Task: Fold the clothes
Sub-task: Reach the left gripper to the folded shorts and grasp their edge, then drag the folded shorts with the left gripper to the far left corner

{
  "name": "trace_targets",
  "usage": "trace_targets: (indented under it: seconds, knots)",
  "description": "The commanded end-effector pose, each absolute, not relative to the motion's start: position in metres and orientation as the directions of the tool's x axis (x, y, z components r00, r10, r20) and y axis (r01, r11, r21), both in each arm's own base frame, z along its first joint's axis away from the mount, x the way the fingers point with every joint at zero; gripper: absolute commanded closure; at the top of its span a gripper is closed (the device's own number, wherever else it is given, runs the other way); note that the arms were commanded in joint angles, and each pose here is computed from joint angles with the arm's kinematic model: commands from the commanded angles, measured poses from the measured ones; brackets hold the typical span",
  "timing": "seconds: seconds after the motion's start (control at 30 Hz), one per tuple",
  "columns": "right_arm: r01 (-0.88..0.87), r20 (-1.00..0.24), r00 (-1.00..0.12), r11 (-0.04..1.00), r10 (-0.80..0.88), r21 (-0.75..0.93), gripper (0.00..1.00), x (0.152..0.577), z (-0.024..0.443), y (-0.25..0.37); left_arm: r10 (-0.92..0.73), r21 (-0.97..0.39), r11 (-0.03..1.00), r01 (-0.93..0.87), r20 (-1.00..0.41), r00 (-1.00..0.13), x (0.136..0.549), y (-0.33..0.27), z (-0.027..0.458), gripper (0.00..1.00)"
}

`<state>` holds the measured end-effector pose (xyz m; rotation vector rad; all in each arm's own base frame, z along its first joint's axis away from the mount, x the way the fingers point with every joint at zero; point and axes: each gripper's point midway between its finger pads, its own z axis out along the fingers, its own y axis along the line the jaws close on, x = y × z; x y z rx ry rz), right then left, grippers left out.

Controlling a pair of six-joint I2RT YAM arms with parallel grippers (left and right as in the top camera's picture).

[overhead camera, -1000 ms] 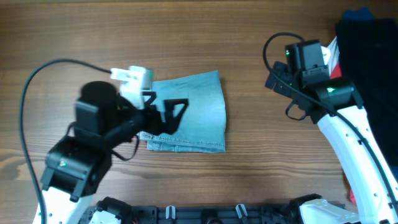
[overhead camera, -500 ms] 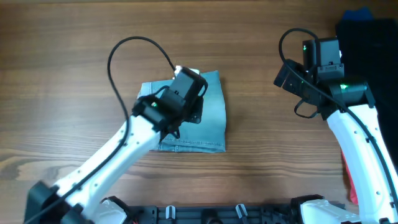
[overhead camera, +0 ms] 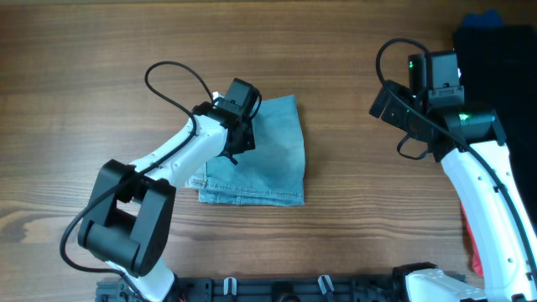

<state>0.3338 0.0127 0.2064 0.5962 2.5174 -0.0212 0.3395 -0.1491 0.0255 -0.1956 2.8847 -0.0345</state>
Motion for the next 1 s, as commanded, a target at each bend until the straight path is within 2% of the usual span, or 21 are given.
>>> trace_targets:
  seconds: [0.0,0.23,0.5,0.57,0.67,0.73,0.77,0.83,0.87,0.9,0.97]
  knots:
    - [0.422,-0.514,-0.755,0.902,0.407,0.095,0.0,0.335,0.205,0.011,-0.164,-0.053,0.986,-0.156,-0.219,-0.962,0.337,-0.149,0.013,0.96]
    - [0.422,-0.514,-0.755,0.902,0.407,0.095,0.0,0.335,0.205,0.011,-0.265,-0.043,0.964,-0.262,-0.196,-0.944,0.348,-0.119,-0.018,0.96]
    - [0.422,-0.514,-0.755,0.902,0.407,0.095,0.0,0.335,0.205,0.011,-0.48,-0.11,0.876,-0.469,-0.27,-0.835,0.403,-0.05,-0.064,0.96]
    - [0.422,-0.514,-0.755,0.902,0.407,0.095,0.0,0.335,0.205,0.011,-0.628,-0.18,0.776,-0.604,-0.313,-0.713,0.424,-0.008,-0.063,0.96]
    - [0.422,-0.514,-0.755,0.902,0.407,0.095,0.0,0.335,0.205,0.011,-0.743,-0.297,0.658,-0.692,-0.407,-0.531,0.455,0.07,-0.046,0.96]
    - [0.422,-0.514,-0.755,0.902,0.407,0.095,0.0,0.335,0.205,0.011,-0.792,-0.358,0.593,-0.721,-0.42,-0.443,0.461,0.106,-0.039,0.96]
    - [0.422,-0.514,-0.755,0.902,0.407,0.095,0.0,0.335,0.205,0.011,-0.854,-0.422,0.482,-0.768,-0.423,-0.303,0.462,0.144,-0.031,0.96]
    - [0.422,-0.514,-0.755,0.902,0.407,0.095,0.0,0.335,0.205,0.011,-0.886,-0.495,0.384,-0.78,-0.436,-0.159,0.465,0.183,-0.019,0.96]
    - [0.422,-0.514,-0.754,0.901,0.408,0.096,0.0,0.335,0.205,0.011,-0.905,-0.549,0.303,-0.779,-0.421,-0.056,0.465,0.204,-0.012,0.96]
    - [0.422,-0.514,-0.755,0.902,0.408,0.096,0.0,0.335,0.205,0.011,-0.912,-0.581,0.27,-0.768,-0.409,-0.011,0.466,0.213,-0.007,0.96]
    - [0.422,-0.514,-0.755,0.902,0.408,0.096,0.0,0.335,0.205,0.011,-0.921,-0.659,0.278,-0.699,-0.39,0.002,0.48,0.225,0.019,0.96]
